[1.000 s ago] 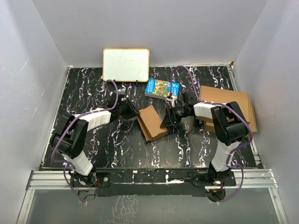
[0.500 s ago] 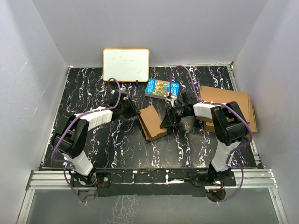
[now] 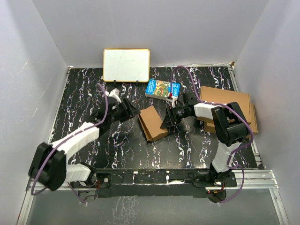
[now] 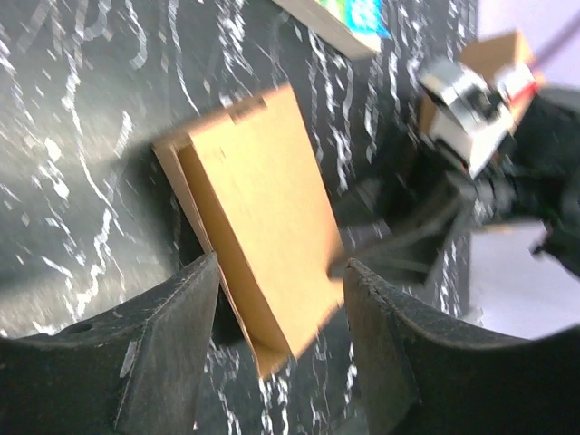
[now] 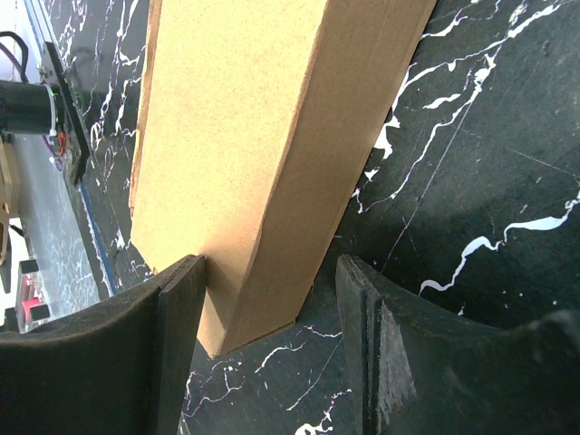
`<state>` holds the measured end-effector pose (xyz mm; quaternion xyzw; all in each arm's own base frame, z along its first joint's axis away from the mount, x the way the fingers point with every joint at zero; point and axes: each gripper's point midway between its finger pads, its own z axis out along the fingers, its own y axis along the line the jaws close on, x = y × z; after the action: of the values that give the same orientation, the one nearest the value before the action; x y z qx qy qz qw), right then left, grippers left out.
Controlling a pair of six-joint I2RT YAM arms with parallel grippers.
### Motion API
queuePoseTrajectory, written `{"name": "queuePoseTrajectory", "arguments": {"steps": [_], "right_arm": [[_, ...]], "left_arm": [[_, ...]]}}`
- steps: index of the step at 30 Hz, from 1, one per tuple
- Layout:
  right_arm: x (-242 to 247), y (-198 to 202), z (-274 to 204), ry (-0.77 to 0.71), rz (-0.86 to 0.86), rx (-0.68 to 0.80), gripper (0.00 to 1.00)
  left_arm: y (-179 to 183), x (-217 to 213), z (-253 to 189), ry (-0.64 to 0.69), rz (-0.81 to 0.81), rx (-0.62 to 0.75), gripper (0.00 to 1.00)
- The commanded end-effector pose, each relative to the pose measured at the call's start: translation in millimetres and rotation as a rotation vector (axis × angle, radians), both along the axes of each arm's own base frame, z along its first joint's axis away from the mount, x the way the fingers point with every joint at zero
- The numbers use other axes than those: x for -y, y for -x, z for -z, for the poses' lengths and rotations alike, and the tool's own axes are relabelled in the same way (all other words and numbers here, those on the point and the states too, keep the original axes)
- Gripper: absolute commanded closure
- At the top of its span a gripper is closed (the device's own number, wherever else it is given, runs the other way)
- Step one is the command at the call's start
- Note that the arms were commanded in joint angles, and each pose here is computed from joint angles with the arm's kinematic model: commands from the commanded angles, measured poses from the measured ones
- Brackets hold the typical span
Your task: Fold the paper box
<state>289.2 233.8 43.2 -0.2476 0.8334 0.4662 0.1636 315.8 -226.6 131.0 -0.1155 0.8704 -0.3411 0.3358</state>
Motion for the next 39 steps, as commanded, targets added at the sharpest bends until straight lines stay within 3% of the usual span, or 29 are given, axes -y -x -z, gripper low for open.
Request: {"name": "queuePoseTrajectory", "arguments": {"steps": [1, 6, 12, 22, 39], "right_arm": [[11.4, -8.9, 31.6, 0.141, 0.011, 0.055, 0.39], [10.8, -9.3, 29.4, 0.135, 0.007, 0.06, 0.39], [10.9, -9.3, 28.8, 0.135, 0.006, 0.063, 0.38], [10.6, -8.2, 28.9, 0.131, 0.003, 0.061, 0.38], [10.1, -7.6, 28.6, 0.128, 0.001, 0.058, 0.38]], "left_arm": [[47.7, 14.4, -18.9, 0.115, 0.101, 0.053, 0.43], [93.6, 22.8, -2.2, 0.15, 0.112, 0.019, 0.4], [124.8, 41.9, 25.1, 0.134, 0.12, -0.023, 0.28], [113.8, 63.9, 51.7, 0.122, 0.069, -0.078, 0.27], [104.0, 78.0, 72.8, 0.054, -0.005, -0.165, 0.42]]}}
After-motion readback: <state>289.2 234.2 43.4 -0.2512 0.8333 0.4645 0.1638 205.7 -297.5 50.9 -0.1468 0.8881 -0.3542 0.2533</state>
